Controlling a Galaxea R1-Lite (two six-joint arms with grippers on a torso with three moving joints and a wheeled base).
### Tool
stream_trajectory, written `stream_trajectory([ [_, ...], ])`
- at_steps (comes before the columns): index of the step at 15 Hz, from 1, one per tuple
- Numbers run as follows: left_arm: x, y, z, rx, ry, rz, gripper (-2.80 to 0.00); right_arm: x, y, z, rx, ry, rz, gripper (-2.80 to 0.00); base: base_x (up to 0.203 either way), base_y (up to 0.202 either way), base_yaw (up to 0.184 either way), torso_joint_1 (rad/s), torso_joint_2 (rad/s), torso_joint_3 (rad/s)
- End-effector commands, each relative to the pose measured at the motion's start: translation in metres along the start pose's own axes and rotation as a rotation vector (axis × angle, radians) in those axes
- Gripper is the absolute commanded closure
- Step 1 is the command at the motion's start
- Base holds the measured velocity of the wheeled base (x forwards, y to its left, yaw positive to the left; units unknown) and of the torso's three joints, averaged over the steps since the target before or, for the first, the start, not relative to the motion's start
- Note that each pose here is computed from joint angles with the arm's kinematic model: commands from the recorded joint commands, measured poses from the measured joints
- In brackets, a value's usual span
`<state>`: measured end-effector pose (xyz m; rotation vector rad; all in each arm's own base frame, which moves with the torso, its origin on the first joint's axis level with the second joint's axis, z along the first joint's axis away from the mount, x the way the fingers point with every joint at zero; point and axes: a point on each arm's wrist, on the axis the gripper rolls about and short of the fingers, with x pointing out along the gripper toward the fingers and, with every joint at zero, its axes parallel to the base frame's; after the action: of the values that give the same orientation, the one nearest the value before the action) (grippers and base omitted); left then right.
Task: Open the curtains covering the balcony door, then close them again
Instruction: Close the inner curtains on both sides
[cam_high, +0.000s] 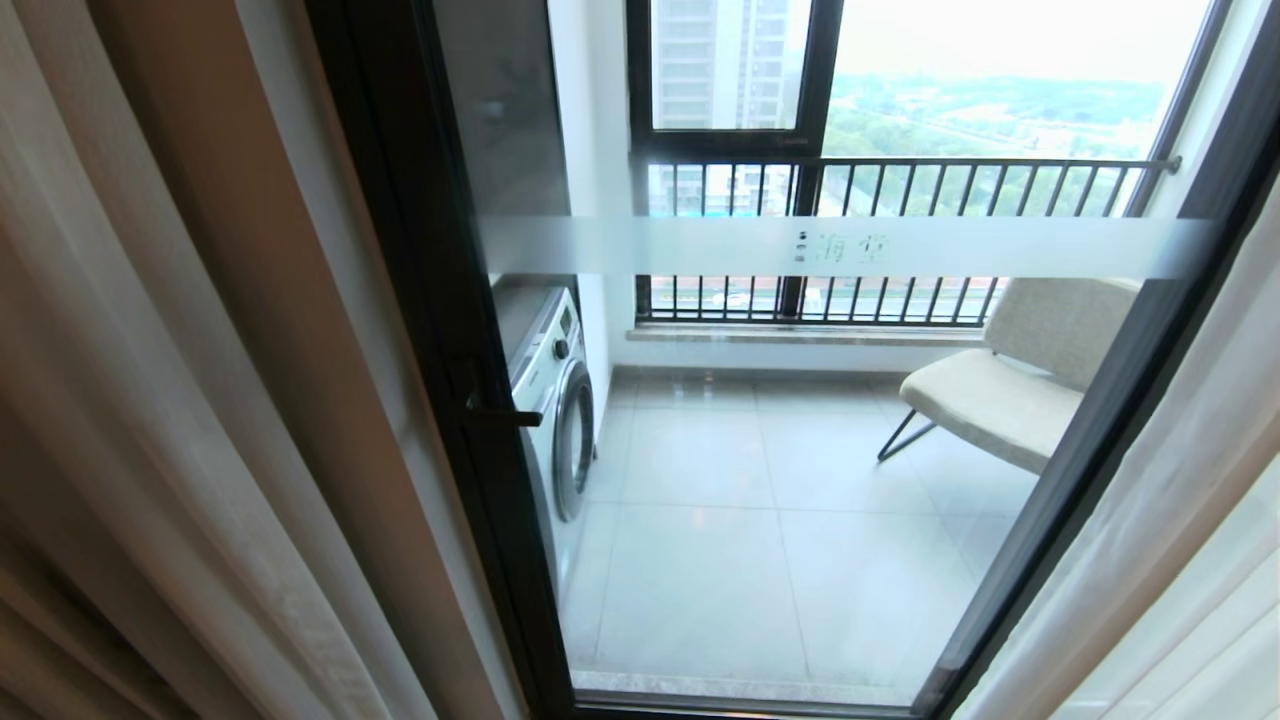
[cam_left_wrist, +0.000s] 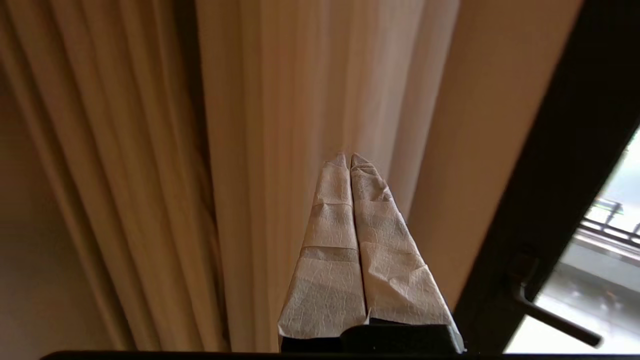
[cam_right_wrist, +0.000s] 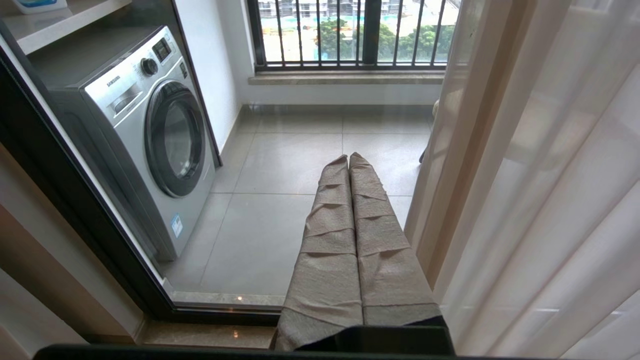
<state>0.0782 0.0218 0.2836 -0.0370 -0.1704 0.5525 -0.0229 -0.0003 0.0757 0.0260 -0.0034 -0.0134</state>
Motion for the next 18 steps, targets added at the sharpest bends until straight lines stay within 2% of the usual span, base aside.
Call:
stream_trajectory([
  [1,0.037,-0.005,0.002,0.031,0.048,0.087,0.0,0.0,0.0,0.0,0.0,0.0,0.0,0.0,0.0,0.0,0.0,0.0,0.0,0.0],
  [4,0.063,-0.01,0.006,0.024,0.031,0.098,0.0,0.0,0.0,0.0,0.0,0.0,0.0,0.0,0.0,0.0,0.0,0.0,0.0,0.0],
  [5,0.071,-0.013,0.007,0.019,0.015,0.093,-2.8,0.0,0.0,0.0,0.0,0.0,0.0,0.0,0.0,0.0,0.0,0.0,0.0,0.0],
  [14,0.099,-0.022,-0.01,0.01,0.08,0.032,-2.8,0.0,0.0,0.0,0.0,0.0,0.0,0.0,0.0,0.0,0.0,0.0,0.0,0.0],
  [18,0.129,-0.03,-0.026,0.004,0.069,0.005,-2.8,0.0,0.0,0.0,0.0,0.0,0.0,0.0,0.0,0.0,0.0,0.0,0.0,0.0],
])
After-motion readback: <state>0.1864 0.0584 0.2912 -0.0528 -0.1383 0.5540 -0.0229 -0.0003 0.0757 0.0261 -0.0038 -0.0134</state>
